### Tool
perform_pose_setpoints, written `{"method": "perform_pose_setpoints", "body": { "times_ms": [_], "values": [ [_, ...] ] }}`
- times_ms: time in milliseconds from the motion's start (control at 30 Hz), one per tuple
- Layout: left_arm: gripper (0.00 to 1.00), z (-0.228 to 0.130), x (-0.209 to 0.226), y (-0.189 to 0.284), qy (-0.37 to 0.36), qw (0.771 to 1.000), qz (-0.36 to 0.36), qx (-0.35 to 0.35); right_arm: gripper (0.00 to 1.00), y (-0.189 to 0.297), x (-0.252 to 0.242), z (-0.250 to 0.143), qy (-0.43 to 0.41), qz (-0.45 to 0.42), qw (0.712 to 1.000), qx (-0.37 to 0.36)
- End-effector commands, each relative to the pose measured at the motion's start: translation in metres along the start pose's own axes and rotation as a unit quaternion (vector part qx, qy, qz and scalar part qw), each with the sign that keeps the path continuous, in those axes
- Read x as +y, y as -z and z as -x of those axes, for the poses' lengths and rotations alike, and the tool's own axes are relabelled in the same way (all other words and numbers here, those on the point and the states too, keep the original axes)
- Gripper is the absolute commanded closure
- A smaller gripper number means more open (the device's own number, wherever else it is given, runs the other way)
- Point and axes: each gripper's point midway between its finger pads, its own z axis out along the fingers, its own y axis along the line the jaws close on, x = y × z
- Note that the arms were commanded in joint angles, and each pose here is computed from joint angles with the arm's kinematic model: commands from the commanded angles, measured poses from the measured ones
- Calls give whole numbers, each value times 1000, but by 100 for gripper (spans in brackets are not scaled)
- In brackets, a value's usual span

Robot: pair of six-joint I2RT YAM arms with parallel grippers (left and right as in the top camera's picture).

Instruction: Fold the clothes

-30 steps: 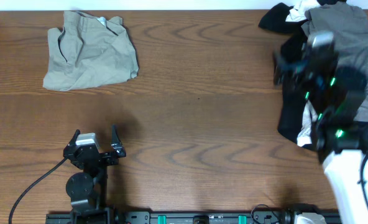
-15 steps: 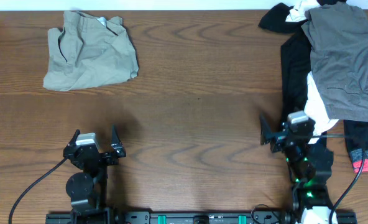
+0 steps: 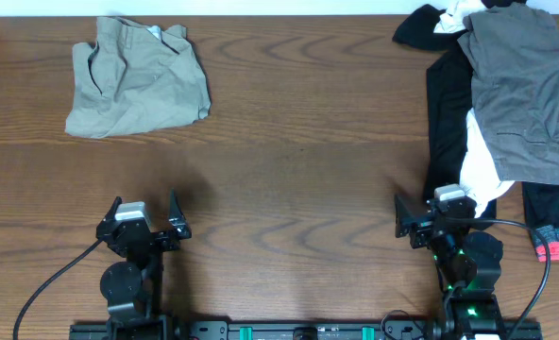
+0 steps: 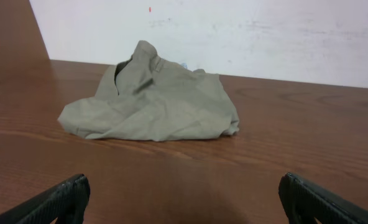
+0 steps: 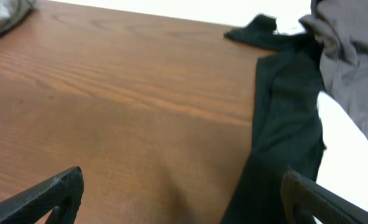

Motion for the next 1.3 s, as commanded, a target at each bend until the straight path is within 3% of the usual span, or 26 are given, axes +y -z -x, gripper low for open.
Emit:
{"method": "perform_pose_setpoints", "body": {
  "times_ms": [0, 400, 800, 1267],
  "values": [
    [2, -14, -1, -1, -8, 1000, -2, 20, 1, 3, -3, 0, -3, -10, 1000, -1],
    [2, -14, -1, -1, -8, 1000, -2, 20, 1, 19, -7, 11, 2, -33, 999, -34],
    [2, -14, -1, -1, -8, 1000, -2, 20, 1, 38, -11, 53, 16, -51, 990, -130],
    [2, -14, -1, -1, -8, 1000, -2, 20, 1, 37, -11, 51, 15, -52, 990, -127]
  ]
}}
